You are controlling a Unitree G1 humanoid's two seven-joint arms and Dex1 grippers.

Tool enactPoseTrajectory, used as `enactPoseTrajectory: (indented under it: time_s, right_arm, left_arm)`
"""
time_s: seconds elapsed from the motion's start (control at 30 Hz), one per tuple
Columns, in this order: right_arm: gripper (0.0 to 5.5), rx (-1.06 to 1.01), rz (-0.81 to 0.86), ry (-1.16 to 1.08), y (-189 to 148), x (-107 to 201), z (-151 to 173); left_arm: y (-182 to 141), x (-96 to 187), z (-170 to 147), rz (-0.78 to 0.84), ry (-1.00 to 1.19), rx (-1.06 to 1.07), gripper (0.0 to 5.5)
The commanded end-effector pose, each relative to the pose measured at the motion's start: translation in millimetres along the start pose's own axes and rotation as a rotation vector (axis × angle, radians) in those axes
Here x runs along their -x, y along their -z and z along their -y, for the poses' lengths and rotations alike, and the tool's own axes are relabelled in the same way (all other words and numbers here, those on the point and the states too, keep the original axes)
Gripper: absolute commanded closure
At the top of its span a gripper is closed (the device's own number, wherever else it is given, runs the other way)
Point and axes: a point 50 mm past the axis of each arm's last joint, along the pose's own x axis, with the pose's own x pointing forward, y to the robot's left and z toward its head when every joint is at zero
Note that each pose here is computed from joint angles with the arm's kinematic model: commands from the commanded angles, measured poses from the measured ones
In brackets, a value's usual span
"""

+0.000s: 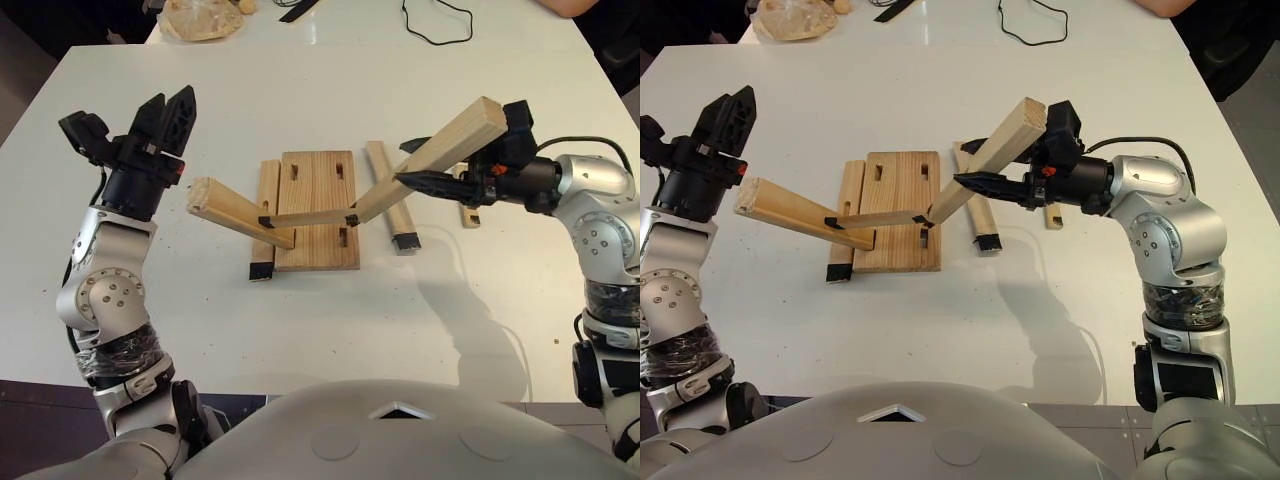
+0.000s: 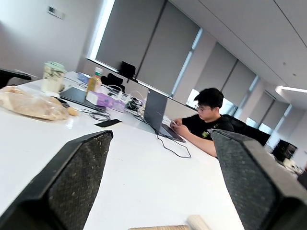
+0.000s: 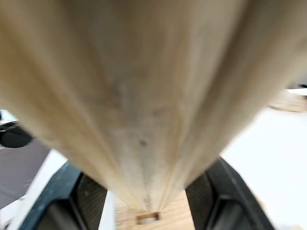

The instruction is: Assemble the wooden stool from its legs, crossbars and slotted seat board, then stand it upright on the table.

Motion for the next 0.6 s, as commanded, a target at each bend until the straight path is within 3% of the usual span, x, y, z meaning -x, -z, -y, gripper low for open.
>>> enactPoseTrajectory:
  time_s: [0.03, 0.33, 0.6]
  right_arm:
    - [3.47, -0.032, -0.028, -0.006, 15, -5, 5]
    - [3.47, -0.047, -0.099, 0.014, 30, 0, 17]
    - [3.47, -0.001, -0.105, 0.006, 19, -5, 25]
  left_arm:
    - [2, -7, -2, 0.035, -0.034, 0.037, 1.69]
    - [6, -5, -4, 0.014, -0.034, 0.029, 1.69]
    - [8, 0, 3, 0.006, -0.006, 0.025, 1.69]
